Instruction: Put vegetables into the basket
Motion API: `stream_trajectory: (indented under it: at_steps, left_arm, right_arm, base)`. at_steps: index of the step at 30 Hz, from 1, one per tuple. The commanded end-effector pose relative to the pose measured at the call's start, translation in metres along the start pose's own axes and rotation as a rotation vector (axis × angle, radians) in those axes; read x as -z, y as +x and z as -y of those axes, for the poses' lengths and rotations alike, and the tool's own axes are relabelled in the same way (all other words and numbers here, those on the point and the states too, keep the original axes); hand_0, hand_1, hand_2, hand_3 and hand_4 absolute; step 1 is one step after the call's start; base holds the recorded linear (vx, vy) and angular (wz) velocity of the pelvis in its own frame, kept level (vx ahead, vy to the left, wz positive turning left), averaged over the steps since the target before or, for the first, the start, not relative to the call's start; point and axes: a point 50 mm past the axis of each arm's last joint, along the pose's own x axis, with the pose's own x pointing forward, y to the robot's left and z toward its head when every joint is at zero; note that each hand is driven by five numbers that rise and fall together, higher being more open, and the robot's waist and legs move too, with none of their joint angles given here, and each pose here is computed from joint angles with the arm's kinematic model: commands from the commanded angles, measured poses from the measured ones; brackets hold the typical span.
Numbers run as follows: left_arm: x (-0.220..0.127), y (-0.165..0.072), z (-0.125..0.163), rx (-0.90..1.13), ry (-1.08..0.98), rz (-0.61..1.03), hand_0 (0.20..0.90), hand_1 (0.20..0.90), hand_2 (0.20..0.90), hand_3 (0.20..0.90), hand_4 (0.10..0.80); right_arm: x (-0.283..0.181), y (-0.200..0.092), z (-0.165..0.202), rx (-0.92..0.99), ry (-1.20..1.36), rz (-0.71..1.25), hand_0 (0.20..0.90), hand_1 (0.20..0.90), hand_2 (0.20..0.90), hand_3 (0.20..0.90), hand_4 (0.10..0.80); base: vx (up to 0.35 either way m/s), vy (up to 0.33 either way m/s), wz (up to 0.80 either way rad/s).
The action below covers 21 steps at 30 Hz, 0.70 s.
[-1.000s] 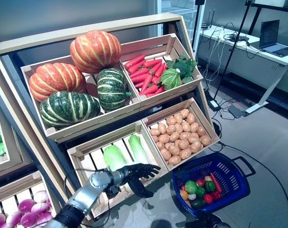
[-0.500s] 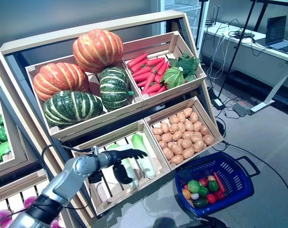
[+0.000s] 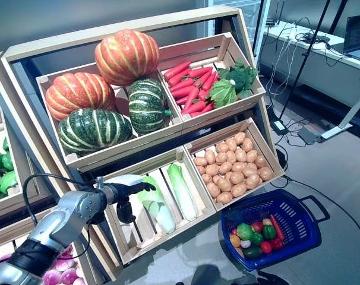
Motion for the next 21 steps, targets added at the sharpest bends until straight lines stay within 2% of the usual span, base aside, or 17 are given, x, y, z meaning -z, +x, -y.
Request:
stream_trajectory:
  at_steps: [1,8,12,16,21]
  left_arm:
    - [0.015,-0.019,-0.066,-0.383,0.173,-0.034,0.900,0.900,0.900,0.900,0.800]
    - [0.025,-0.010,-0.051,-0.585,0.248,-0.032,0.900,0.900,0.900,0.900,0.800]
    - [0.023,0.001,-0.049,-0.684,0.282,-0.034,0.900,0.900,0.900,0.900,0.800]
    - [0.021,0.017,-0.066,-0.837,0.306,-0.070,0.900,0.900,0.900,0.900,0.800]
    - [0.028,0.018,-0.082,-0.872,0.359,-0.106,0.900,0.900,0.900,0.900,0.800]
  right_arm:
    - [-0.029,0.001,0.008,-0.023,0.017,0.122,0.900,0.900,0.900,0.900,0.800]
    - [-0.031,0.000,0.008,-0.038,-0.024,0.129,0.900,0.900,0.900,0.900,0.800]
    - [-0.047,-0.001,0.010,-0.044,-0.046,0.167,0.900,0.900,0.900,0.900,0.800]
    - [-0.098,-0.004,0.014,-0.040,-0.060,0.299,0.900,0.900,0.900,0.900,0.800]
    - [-0.124,-0.011,0.015,-0.049,-0.082,0.377,0.900,0.900,0.900,0.900,0.800]
  base:
    - [0.000,0.000,0.00]
    - [0.005,0.010,0.00]
    - [-0.090,0.062,-0.02]
    - [-0.258,0.056,-0.01]
    - [-0.134,-0.020,-0.09]
